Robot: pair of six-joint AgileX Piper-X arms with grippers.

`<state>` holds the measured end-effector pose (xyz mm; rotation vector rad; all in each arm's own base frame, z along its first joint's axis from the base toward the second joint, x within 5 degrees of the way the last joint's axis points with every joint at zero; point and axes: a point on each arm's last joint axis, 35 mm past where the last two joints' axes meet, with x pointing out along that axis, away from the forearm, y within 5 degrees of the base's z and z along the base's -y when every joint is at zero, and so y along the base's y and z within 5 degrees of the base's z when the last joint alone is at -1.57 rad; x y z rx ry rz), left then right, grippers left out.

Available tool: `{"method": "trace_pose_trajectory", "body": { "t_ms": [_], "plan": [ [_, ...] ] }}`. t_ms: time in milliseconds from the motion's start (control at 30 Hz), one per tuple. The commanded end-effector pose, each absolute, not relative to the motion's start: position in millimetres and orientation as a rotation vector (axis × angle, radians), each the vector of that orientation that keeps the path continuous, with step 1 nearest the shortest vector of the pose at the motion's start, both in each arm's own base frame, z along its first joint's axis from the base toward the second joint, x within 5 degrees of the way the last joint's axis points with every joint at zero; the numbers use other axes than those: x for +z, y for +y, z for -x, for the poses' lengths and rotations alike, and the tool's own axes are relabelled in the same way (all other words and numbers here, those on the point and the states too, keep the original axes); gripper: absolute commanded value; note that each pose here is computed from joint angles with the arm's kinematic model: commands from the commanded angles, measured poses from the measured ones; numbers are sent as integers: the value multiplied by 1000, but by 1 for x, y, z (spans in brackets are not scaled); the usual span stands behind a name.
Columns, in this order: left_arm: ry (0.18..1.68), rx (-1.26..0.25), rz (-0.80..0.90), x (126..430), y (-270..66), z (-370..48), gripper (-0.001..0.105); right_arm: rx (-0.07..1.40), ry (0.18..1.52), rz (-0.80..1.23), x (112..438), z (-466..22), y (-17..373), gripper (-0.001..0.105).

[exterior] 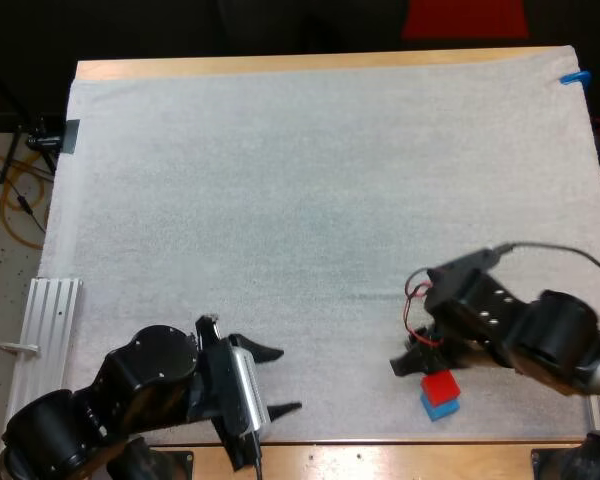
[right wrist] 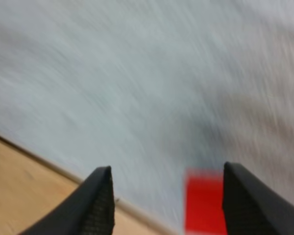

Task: Stack red cube on blue cube

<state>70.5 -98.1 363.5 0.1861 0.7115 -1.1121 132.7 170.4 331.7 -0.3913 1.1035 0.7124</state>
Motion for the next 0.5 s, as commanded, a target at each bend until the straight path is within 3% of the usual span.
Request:
{"method": "trace_pose_trajectory", "body": {
  "t_ms": [0, 67, 200, 467],
  "plan": [
    [650, -1031, -166, 370, -99, -79, 59, 774, 961, 406, 347, -138, 174, 49],
    [595, -956, -124, 374, -99, -95, 59, 747, 881, 352, 355, -154, 174, 49],
    [566, -858, -47, 375, -91, -122, 59, 627, 858, 288, 352, -186, 159, 49],
    [498, -502, 71, 378, -39, -160, 59, 383, 802, 281, 360, -223, 88, 49]
  ]
}}
